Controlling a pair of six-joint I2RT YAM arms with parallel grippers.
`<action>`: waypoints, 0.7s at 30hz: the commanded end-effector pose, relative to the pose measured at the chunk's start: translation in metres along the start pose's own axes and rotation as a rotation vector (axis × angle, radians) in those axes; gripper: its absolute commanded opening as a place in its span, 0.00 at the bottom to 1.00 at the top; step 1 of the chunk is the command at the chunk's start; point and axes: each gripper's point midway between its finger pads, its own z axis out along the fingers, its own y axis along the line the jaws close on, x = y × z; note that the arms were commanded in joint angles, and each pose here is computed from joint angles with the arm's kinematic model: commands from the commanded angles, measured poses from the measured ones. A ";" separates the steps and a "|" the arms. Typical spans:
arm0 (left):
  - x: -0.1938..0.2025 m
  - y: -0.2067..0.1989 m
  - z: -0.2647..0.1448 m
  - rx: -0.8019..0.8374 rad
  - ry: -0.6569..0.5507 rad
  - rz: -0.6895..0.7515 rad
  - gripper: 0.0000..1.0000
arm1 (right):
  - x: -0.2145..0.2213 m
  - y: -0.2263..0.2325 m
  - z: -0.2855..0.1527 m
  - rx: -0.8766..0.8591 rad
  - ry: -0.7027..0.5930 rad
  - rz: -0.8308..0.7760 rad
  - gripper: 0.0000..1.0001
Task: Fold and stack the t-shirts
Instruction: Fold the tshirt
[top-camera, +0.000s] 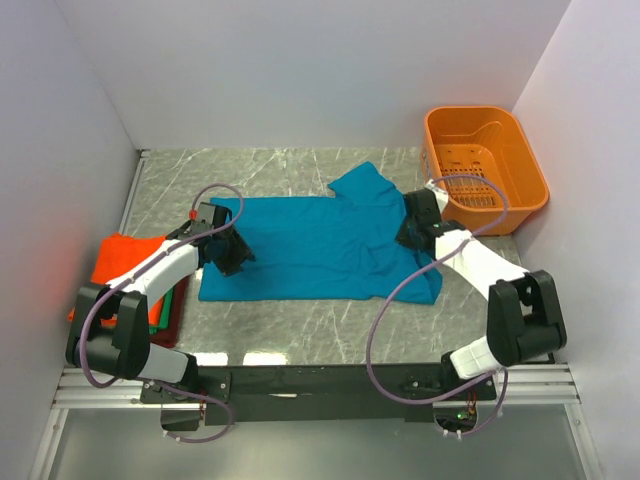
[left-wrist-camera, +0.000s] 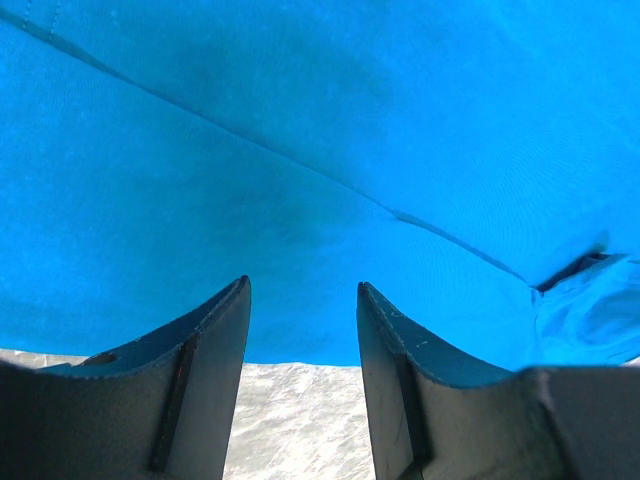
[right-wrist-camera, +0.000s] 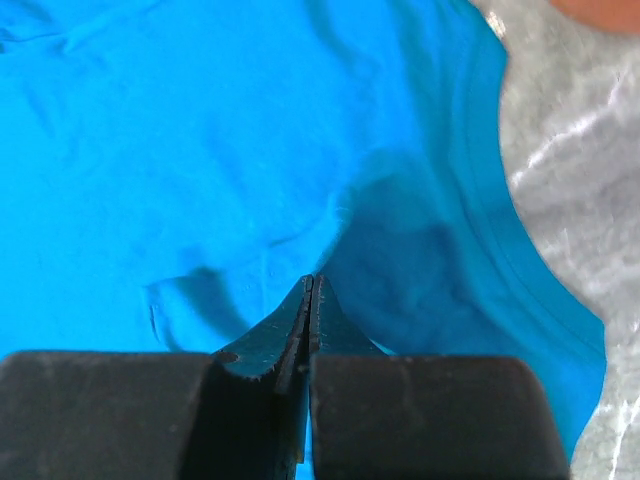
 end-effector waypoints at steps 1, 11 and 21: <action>-0.004 -0.008 -0.007 0.040 -0.030 0.012 0.52 | -0.012 0.004 0.004 0.055 -0.016 -0.082 0.00; -0.004 -0.008 -0.005 0.032 -0.027 0.010 0.52 | -0.009 0.010 0.020 0.111 0.009 -0.161 0.00; -0.006 -0.009 -0.004 0.032 -0.030 0.001 0.52 | -0.011 0.016 0.026 0.083 -0.005 -0.174 0.23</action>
